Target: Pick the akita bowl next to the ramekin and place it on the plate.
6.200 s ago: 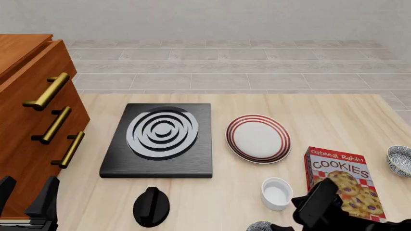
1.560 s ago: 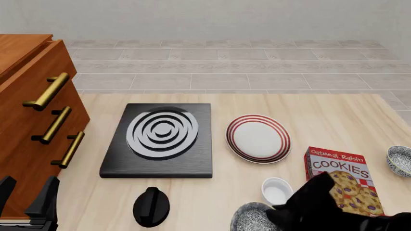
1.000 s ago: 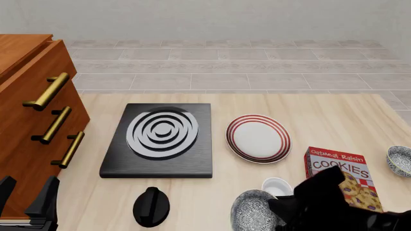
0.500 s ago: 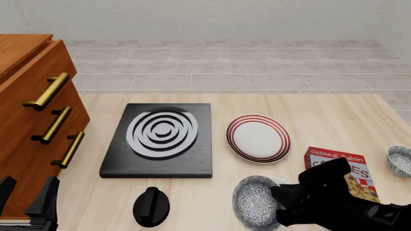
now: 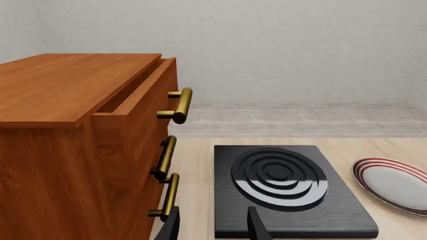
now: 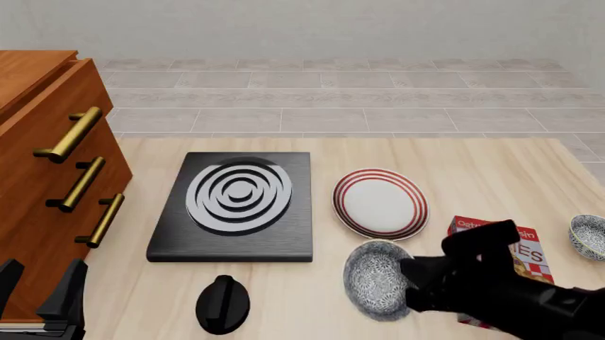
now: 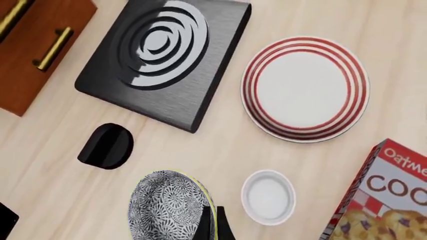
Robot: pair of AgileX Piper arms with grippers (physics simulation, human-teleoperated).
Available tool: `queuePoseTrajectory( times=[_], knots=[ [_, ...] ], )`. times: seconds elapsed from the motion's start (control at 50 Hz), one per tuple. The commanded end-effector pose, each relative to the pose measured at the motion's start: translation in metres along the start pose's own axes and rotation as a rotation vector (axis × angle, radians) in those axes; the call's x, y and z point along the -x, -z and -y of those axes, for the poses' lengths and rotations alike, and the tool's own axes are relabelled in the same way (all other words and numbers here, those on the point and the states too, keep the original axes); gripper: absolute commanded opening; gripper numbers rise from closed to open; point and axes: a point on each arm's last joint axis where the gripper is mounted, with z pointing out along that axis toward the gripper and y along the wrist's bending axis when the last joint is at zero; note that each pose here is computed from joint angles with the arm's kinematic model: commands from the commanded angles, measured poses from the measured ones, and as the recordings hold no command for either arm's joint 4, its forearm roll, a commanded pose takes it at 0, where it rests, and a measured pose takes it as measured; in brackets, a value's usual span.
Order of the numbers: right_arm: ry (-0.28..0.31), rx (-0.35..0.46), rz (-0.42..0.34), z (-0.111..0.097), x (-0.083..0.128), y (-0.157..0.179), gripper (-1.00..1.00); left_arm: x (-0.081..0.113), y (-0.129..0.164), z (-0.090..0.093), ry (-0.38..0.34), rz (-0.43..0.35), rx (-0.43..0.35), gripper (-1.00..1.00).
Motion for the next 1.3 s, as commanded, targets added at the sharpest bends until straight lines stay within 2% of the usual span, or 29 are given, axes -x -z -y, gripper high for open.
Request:
queuePoseTrajectory(
  times=[0.02,0.46,0.64,1.3],
  knots=[
    [-0.022,-0.008,0.023,0.002,0.006,-0.002,-1.0,0.0,0.0,0.0,0.0,0.0,0.0,1.0],
    [-0.064,-0.04,0.063,0.009,0.016,-0.009,-1.0,0.0,0.0,0.0,0.0,0.0,0.0,1.0],
    [-0.064,-0.051,0.072,0.011,0.018,-0.011,-1.0,0.0,0.0,0.0,0.0,0.0,0.0,1.0],
    [-0.137,-0.08,0.129,0.02,0.028,-0.017,-1.0,0.0,0.0,0.0,0.0,0.0,0.0,1.0]
  ],
)
